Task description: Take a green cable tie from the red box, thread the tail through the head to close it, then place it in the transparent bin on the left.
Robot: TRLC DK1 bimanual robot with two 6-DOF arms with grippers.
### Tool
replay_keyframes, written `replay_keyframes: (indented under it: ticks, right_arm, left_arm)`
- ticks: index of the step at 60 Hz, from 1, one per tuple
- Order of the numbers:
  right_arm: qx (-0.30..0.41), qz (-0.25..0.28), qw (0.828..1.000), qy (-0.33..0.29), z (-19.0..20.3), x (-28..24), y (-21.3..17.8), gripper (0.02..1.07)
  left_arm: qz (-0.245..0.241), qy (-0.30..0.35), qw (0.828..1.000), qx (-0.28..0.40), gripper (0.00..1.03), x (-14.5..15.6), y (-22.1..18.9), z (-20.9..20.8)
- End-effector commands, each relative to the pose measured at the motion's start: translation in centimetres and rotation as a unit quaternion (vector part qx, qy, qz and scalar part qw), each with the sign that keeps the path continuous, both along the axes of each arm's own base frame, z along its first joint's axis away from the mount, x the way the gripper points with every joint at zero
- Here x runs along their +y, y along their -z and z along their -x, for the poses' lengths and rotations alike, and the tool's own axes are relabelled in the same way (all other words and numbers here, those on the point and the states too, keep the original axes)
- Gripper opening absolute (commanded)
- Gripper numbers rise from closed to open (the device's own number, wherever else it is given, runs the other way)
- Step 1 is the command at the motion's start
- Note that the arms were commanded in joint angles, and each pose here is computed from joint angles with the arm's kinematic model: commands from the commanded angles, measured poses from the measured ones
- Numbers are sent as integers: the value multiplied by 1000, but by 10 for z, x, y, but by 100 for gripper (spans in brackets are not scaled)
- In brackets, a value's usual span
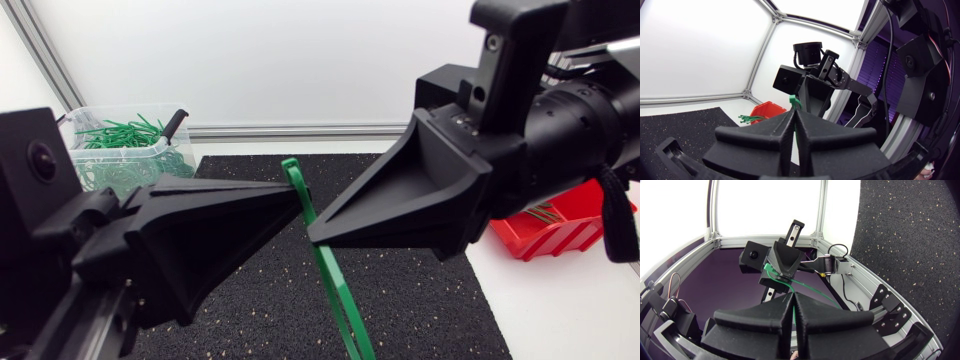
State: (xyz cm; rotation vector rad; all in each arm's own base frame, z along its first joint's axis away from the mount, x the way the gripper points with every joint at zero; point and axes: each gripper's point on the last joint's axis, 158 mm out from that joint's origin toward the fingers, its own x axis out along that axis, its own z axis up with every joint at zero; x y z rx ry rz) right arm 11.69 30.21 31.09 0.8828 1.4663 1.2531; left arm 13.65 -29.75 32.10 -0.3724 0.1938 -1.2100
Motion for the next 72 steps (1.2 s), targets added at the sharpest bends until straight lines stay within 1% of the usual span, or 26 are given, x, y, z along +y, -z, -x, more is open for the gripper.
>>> replay_keyframes:
  ticks: [1,13,35,43,54,60,66,70,72]
  right_arm:
    - [8,3,1000,20,-6,-3,-4,8]
    - [2,-1,1000,21,-4,-5,-10,8]
    - [4,-1,1000,29,-16,-3,-11,8]
    - [14,6,999,29,-25,3,-4,8]
    - [32,20,999,31,-34,9,13,8]
    - [29,21,999,40,-42,10,15,8]
    - [36,27,998,35,-40,12,21,8]
    - [30,22,999,34,-38,11,17,9]
    - [24,18,999,34,-36,9,13,15]
  left_arm:
    - [-6,23,1000,-10,4,-8,2,10]
    - [-15,19,1000,-14,4,-13,12,9]
    - [-28,10,999,-20,4,-8,30,8]
    - [-30,8,999,-25,4,-4,33,9]
    - [-23,5,999,-33,4,-1,26,9]
    - [-20,7,999,-37,4,-2,24,10]
    - [-21,6,999,-40,4,-1,23,10]
    - [-23,4,999,-41,4,0,24,9]
    - [-26,3,999,-43,4,1,25,9]
